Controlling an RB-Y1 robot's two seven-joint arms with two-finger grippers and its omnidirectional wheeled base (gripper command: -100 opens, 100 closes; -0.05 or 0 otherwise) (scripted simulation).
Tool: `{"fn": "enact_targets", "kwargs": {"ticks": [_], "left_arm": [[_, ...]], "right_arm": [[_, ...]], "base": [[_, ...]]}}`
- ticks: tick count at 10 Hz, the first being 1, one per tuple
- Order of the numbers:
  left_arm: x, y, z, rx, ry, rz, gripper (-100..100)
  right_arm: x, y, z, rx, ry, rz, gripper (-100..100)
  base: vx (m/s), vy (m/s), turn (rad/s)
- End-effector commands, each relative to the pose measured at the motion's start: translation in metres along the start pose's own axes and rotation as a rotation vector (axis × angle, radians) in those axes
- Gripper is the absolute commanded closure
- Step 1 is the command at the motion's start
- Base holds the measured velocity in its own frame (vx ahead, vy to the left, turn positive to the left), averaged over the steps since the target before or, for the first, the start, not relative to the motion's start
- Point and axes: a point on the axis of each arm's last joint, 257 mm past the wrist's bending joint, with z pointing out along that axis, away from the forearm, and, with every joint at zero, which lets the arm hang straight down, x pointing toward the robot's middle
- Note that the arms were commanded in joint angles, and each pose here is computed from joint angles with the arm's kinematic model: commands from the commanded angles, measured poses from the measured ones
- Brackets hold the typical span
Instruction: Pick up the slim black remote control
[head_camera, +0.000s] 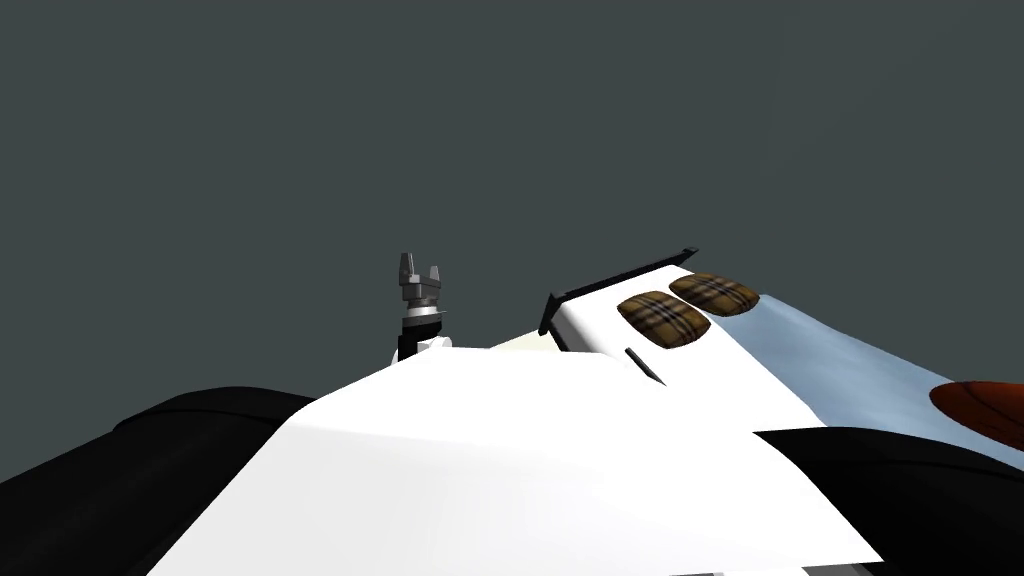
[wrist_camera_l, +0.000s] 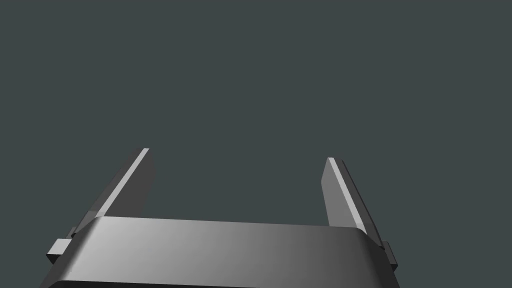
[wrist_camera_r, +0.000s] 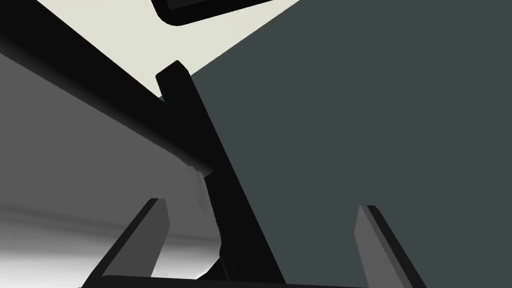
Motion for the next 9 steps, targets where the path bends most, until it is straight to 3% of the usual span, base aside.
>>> {"fn": "enact_targets", "kwargs": {"ticks": [1,2,4,5,6,7,9], "left_arm": [[0.0,0.0,0.0,0.0,0.0,0.0,0],[0.0,0.0,0.0,0.0,0.0,0.0,0],[0.0,0.0,0.0,0.0,0.0,0.0,0],[0.0,0.0,0.0,0.0,0.0,0.0,0],[0.0,0.0,0.0,0.0,0.0,0.0,0],[0.0,0.0,0.0,0.0,0.0,0.0,0],[0.0,0.0,0.0,0.0,0.0,0.0,0]], "right_arm": [[0.029,-0.023,-0.014,0.047,0.064,-0.011,-100],[0.033,-0.028,-0.016,0.059,0.072,-0.008,-100],[0.074,-0.068,-0.047,0.147,0.178,-0.022,-100],[0.078,-0.074,-0.05,0.16,0.186,-0.02,-100],[0.095,-0.093,-0.068,0.202,0.234,-0.025,-100],[0.097,-0.095,-0.07,0.209,0.238,-0.024,-100],[0.129,-0.133,-0.111,0.301,0.33,-0.03,-100]], "base": [[0.011,-0.034,0.33],[0.01,-0.04,0.158],[0.018,-0.045,0.364],[0.017,-0.056,0.195],[0.022,-0.059,0.341],[0.024,-0.052,0.143],[0.032,-0.061,0.303]]}}
